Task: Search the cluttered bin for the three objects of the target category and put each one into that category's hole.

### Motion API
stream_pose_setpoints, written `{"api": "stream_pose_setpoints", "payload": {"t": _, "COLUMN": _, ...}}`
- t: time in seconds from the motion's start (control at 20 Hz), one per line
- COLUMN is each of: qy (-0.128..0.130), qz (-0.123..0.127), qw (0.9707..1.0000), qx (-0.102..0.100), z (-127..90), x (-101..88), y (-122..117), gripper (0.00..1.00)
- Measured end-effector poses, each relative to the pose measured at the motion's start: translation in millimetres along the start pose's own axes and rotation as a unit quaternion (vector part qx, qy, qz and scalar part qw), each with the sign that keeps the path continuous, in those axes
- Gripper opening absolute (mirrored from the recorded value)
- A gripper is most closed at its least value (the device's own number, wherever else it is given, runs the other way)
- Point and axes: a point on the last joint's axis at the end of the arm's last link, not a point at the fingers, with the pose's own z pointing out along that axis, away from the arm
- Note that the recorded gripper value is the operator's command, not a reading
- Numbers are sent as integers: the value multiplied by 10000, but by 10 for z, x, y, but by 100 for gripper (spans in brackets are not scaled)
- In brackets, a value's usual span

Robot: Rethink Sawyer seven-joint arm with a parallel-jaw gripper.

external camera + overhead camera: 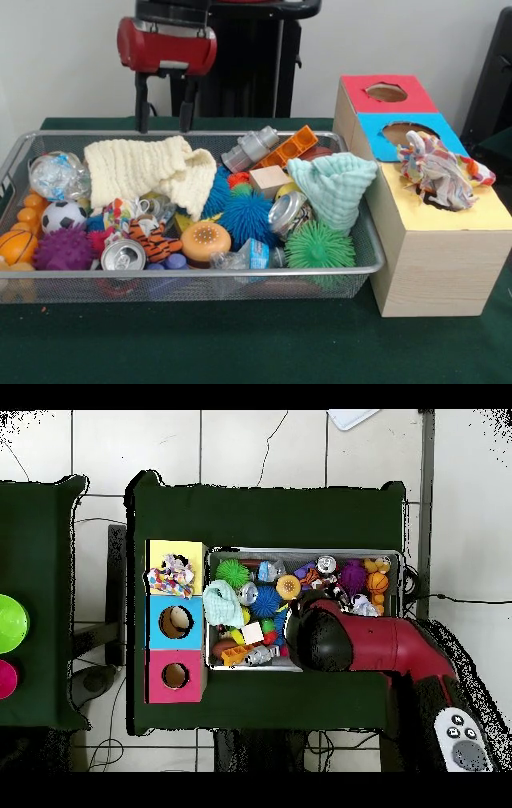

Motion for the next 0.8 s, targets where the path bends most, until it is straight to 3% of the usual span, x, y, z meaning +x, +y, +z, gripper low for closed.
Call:
{"api": "stream_pose_setpoints", "payload": {"t": 0.15, "qy": 124, "qz": -248, "qw": 9995, "qx": -120, "z": 361, "x": 108, "y": 89, "gripper": 100}}
{"api": "stream_pose_setpoints", "payload": {"t": 0.3, "qy": 198, "qz": -386, "qw": 9989, "qx": -204, "z": 551, "x": 186, "y": 166, "gripper": 100}}
{"api": "stream_pose_setpoints", "payload": {"t": 0.8, "qy": 307, "qz": -542, "qw": 9975, "qx": -329, "z": 953, "x": 322, "y": 225, "gripper": 100}}
